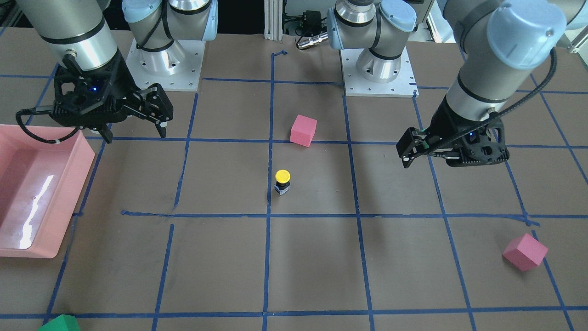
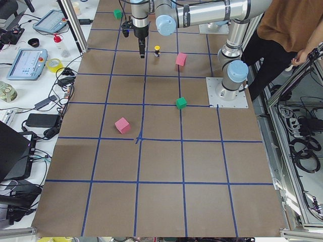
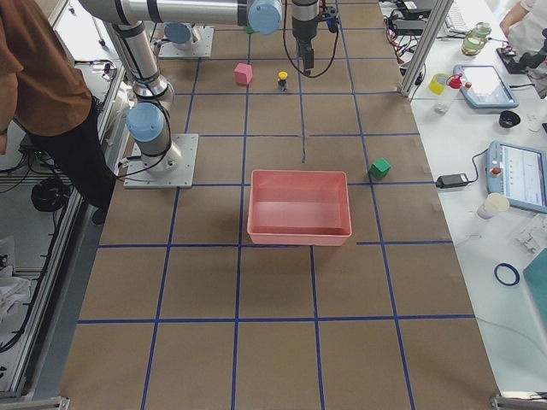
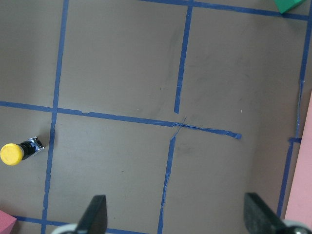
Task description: Align button upright
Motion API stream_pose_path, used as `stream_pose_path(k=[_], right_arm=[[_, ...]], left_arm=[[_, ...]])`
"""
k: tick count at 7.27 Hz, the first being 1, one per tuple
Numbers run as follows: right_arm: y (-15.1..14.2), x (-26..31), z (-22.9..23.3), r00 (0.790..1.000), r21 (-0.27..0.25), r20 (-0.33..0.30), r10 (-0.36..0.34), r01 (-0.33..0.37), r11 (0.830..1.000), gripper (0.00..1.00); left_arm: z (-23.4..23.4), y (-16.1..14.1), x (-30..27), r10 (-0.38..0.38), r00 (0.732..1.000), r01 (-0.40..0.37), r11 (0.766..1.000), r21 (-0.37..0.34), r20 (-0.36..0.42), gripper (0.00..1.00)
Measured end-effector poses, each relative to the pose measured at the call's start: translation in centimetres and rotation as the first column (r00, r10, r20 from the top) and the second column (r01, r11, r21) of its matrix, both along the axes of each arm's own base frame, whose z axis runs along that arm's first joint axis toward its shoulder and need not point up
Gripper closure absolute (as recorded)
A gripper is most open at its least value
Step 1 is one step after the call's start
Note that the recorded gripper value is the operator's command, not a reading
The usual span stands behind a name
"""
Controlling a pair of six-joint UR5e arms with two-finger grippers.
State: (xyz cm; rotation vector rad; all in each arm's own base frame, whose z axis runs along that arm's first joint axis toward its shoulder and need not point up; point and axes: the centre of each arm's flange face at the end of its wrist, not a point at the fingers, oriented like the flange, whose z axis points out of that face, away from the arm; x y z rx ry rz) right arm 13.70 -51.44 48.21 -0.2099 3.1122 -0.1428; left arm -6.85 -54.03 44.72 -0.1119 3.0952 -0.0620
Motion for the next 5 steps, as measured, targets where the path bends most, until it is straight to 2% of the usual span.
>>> stream_pose_path(k=[1,3,5], right_arm=[[0.0,0.0,0.0,1.0,0.0,0.0,0.0,0.0,1.0,0.0],[0.0,0.0,0.0,1.0,0.0,0.001,0.001,-0.001,1.0,0.0],[0.0,0.0,0.0,1.0,0.001,0.0,0.001,-0.001,1.0,0.0]], left_arm=[[2.0,1.4,-0.1,-0.01,1.0,0.01,1.0,-0.025,0.001,0.0],[5.1,4.2,-1.2,-0.021,0.998,0.018,0.998,-0.058,-0.051,0.0],[5.6,5.2,-1.9,-0.025,0.997,0.021,0.998,-0.059,-0.072,0.0]])
